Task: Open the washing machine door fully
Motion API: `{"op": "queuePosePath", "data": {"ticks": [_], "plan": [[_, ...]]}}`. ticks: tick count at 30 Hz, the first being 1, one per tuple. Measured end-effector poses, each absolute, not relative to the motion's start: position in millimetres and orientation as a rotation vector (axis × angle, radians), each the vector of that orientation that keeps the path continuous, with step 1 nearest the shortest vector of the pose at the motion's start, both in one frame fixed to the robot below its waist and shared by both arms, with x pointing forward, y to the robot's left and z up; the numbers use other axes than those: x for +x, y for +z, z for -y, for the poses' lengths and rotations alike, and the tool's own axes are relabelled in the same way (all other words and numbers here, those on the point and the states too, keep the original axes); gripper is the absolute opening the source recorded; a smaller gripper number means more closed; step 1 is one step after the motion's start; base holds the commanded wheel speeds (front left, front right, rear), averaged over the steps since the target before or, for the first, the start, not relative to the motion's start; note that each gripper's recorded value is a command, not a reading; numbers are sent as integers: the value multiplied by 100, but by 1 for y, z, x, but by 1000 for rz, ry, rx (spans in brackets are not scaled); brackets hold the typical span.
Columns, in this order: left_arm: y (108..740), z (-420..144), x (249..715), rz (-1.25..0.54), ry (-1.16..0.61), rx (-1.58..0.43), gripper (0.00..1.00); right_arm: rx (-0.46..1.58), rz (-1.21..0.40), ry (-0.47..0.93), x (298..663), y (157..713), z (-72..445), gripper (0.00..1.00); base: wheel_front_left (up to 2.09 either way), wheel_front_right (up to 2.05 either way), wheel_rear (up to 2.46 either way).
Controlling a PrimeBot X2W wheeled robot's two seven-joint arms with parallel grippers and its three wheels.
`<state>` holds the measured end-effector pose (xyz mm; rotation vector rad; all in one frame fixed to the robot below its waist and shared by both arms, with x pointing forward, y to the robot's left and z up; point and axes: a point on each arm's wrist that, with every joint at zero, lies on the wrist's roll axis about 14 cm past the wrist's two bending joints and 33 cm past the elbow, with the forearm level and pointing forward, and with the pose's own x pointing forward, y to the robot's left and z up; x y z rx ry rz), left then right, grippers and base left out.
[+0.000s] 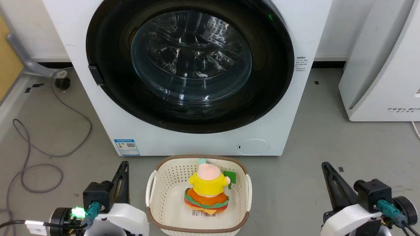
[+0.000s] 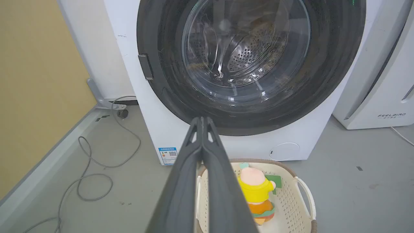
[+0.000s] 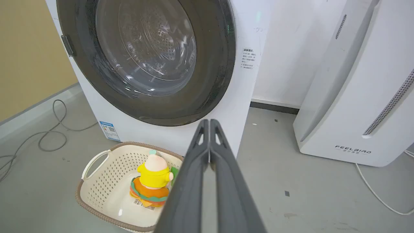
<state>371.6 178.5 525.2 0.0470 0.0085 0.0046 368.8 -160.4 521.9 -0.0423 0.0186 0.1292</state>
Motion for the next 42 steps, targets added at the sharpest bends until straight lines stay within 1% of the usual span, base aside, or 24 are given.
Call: {"op": "queuePosePath", "data": {"ticks": [34, 35, 42], "plan": [[525, -178, 372, -9, 4, 47, 0, -42, -19, 129, 369, 522, 160, 0, 0, 0, 0], [525, -178, 372, -9, 4, 47, 100, -42, -18, 129, 369, 522, 160, 100, 0, 0, 0], [524, -177, 372, -12, 1, 46, 100, -32, -22, 129, 369, 520, 160, 100, 0, 0, 0]]}}
